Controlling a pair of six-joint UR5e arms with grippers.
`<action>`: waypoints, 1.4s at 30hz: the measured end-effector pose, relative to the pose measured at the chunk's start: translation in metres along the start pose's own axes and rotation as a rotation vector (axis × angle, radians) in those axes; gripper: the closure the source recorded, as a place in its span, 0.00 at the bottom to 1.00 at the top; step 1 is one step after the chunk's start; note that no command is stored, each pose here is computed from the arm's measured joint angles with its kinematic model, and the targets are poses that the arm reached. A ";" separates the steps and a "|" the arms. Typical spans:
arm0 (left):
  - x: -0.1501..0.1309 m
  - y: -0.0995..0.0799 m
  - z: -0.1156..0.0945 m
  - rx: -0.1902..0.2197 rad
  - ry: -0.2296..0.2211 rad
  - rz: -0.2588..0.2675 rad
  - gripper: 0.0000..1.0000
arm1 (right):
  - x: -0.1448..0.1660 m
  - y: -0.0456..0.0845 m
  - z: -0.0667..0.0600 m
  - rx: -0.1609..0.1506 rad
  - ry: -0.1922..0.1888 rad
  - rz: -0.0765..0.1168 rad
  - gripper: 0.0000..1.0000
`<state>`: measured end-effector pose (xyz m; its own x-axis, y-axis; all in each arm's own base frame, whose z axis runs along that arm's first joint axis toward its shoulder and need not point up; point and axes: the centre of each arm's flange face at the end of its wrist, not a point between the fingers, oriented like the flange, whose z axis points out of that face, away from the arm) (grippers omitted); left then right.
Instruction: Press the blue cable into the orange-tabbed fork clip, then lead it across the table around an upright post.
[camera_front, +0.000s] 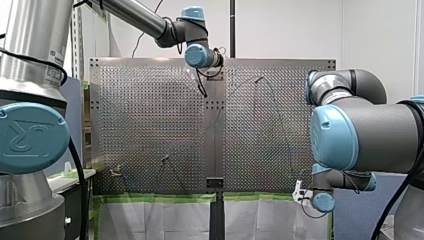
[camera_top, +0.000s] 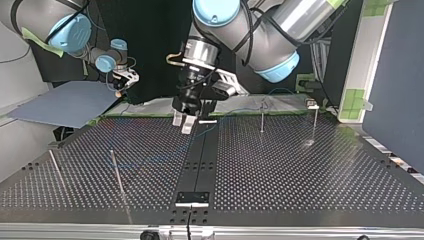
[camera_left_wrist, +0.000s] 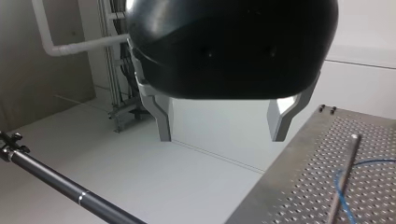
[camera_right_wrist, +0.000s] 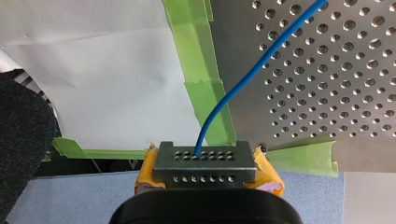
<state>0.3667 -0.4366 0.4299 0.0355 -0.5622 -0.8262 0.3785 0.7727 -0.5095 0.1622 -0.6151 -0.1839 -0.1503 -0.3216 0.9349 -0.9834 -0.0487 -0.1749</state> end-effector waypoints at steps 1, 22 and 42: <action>0.003 0.002 -0.001 -0.001 0.001 0.000 0.01 | 0.000 0.000 0.000 0.000 0.000 0.000 1.00; 0.064 0.064 -0.055 -0.098 0.092 0.051 0.01 | 0.000 -0.002 0.000 0.004 0.000 -0.001 1.00; 0.109 0.120 -0.113 -0.129 0.202 -0.006 0.01 | 0.000 -0.002 0.000 0.004 0.001 -0.001 1.00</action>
<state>0.3112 -0.3715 0.2512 -0.1568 -0.5067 -0.8477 0.2560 0.8081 -0.5304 0.1644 -0.6148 -0.1838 -0.1494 -0.3209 0.9353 -0.9831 -0.0532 -0.1752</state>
